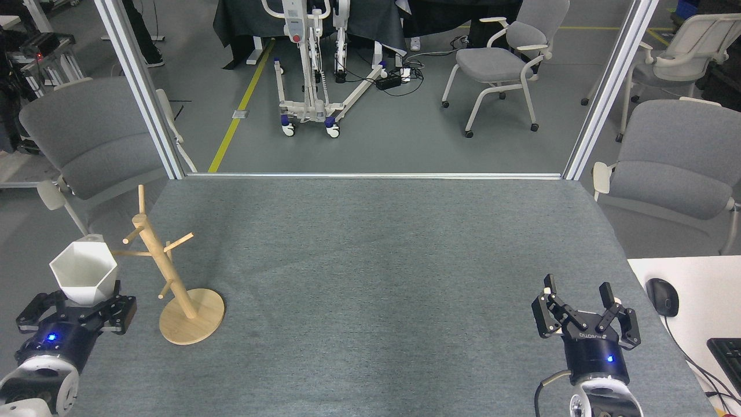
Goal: Hang cup on storage rack
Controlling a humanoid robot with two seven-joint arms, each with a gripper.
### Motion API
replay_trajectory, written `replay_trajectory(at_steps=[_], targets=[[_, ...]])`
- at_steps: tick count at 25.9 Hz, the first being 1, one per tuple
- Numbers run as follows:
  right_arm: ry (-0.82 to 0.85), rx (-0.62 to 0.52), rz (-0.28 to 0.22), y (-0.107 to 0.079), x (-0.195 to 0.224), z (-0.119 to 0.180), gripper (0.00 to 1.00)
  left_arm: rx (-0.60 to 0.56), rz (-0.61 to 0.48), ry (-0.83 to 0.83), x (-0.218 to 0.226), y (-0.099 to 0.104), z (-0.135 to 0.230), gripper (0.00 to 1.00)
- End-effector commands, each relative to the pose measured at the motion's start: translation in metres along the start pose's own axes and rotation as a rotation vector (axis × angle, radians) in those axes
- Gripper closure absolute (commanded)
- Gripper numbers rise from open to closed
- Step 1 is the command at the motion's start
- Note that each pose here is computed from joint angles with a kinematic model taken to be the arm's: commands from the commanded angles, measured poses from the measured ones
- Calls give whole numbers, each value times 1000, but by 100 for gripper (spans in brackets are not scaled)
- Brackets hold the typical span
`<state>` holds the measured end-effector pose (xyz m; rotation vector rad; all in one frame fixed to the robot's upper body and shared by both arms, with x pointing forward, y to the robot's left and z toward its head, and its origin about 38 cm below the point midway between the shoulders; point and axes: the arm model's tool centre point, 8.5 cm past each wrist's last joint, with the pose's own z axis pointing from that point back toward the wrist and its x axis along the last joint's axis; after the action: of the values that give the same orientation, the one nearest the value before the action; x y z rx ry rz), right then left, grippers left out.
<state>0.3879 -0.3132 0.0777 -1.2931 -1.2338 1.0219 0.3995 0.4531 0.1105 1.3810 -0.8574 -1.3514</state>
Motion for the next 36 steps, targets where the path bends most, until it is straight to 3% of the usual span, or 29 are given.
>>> replay_trajectory(at_steps=[1, 15, 16, 20, 24, 36], targets=[[-4, 1, -3, 0, 2, -1, 1, 25, -40, -17, 7, 8, 4, 100], [-3, 16, -22, -8, 7, -14, 1, 5, -86, -53, 30, 4, 2, 100], [-3, 16, -25, -8, 7, -13, 1, 5, -82, -55, 32, 3, 2, 95], [-3, 16, -22, -8, 7, -13, 1, 7, -77, -53, 33, 2, 1, 34], [-1, -1, -32, -15, 8, -22, 1, 0, -58, -50, 37, -4, 1, 7], [-8, 5, -28, -13, 9, -24, 1, -53, -15, -59, 48, -25, 0, 2]])
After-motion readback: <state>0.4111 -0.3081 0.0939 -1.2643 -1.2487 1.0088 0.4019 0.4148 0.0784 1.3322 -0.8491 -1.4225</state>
